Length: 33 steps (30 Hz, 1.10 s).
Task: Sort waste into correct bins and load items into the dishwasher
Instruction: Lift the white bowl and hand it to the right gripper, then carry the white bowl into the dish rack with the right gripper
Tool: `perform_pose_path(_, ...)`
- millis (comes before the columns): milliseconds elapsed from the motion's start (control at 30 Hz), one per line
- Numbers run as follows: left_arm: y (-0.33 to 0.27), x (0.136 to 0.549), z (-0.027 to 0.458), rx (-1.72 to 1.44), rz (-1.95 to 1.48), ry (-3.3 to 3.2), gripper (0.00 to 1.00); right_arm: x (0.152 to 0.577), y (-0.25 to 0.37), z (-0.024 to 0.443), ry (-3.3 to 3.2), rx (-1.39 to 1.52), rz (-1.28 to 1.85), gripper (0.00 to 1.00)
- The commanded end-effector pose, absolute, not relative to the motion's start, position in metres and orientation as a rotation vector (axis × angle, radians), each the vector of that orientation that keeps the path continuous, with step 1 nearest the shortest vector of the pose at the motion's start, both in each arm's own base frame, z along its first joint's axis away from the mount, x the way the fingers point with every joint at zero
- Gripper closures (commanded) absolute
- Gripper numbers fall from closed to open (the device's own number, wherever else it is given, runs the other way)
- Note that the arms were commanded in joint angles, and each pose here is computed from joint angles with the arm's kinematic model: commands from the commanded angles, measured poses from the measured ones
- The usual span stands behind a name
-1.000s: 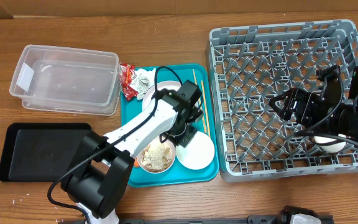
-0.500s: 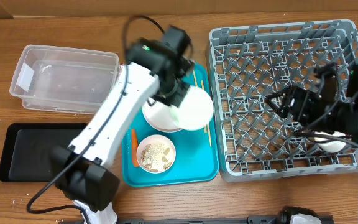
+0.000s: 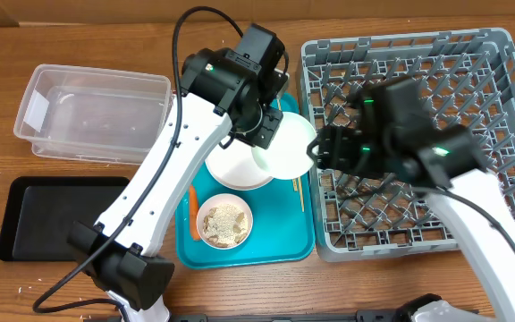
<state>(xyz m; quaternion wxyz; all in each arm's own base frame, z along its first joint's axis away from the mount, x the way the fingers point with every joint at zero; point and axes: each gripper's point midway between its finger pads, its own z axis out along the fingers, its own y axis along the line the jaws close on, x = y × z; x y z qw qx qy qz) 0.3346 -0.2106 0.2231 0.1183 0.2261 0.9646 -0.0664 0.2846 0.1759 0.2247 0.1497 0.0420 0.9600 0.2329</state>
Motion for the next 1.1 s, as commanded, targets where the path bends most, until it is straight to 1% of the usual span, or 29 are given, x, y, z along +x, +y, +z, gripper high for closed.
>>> perform_pose_path(0, -0.208, 0.334, 0.243, 0.607, -0.185, 2.778, 0.96, 0.304, 0.170, 0.211, 2.751, 0.239, 0.517, 0.40)
perform_pose_path(67, -0.209, 0.332, 0.242, 0.613, -0.183, 2.784, 0.96, 0.309, 0.172, 0.201, 2.772, 0.243, 0.504, 0.56)
perform_pose_path(133, -0.208, 0.330, 0.242, 0.606, -0.183, 2.791, 0.96, 0.313, 0.174, 0.193, 2.791, 0.247, 0.493, 0.69)
perform_pose_path(200, -0.210, 0.328, 0.243, 0.608, -0.198, 2.794, 0.96, 0.317, 0.176, 0.189, 2.791, 0.246, 0.492, 0.89)
perform_pose_path(233, -0.211, 0.327, 0.244, 0.611, -0.213, 2.793, 0.96, 0.319, 0.177, 0.190, 2.784, 0.245, 0.497, 0.96)
perform_pose_path(300, -0.213, 0.326, 0.245, 0.601, -0.230, 2.790, 0.96, 0.322, 0.177, 0.192, 2.764, 0.243, 0.499, 0.96)
perform_pose_path(333, -0.213, 0.327, 0.246, 0.597, -0.232, 2.787, 0.91, 0.324, 0.176, 0.194, 2.752, 0.246, 0.487, 0.96)
perform_pose_path(367, -0.213, 0.327, 0.246, 0.598, -0.231, 2.786, 0.69, 0.326, 0.171, 0.195, 2.735, 0.254, 0.452, 0.96)
perform_pose_path(400, -0.212, 0.327, 0.247, 0.597, -0.230, 2.785, 0.41, 0.328, 0.163, 0.197, 2.715, 0.269, 0.397, 0.96)
perform_pose_path(433, -0.211, 0.328, 0.248, 0.592, -0.224, 2.783, 0.21, 0.330, 0.154, 0.199, 2.696, 0.285, 0.337, 0.96)
perform_pose_path(500, -0.206, 0.331, 0.252, 0.575, -0.204, 2.778, 0.09, 0.333, 0.129, 0.204, 2.643, 0.325, 0.175, 0.96)
perform_pose_path(533, -0.201, 0.333, 0.256, 0.558, -0.190, 2.773, 0.06, 0.333, 0.112, 0.209, 2.604, 0.350, 0.065, 0.96)
perform_pose_path(733, -0.179, 0.346, 0.290, 0.445, -0.199, 2.711, 0.01, 0.335, 0.014, 0.254, 2.285, 0.479, -0.579, 0.96)
perform_pose_path(933, -0.168, 0.352, 0.317, 0.388, -0.215, 2.648, 0.00, 0.337, -0.029, 0.294, 1.990, 0.514, -0.998, 0.96)
perform_pose_path(1067, -0.166, 0.348, 0.317, 0.390, -0.210, 2.662, 0.00, 0.350, -0.047, 0.294, 1.893, 0.535, -1.177, 0.96)
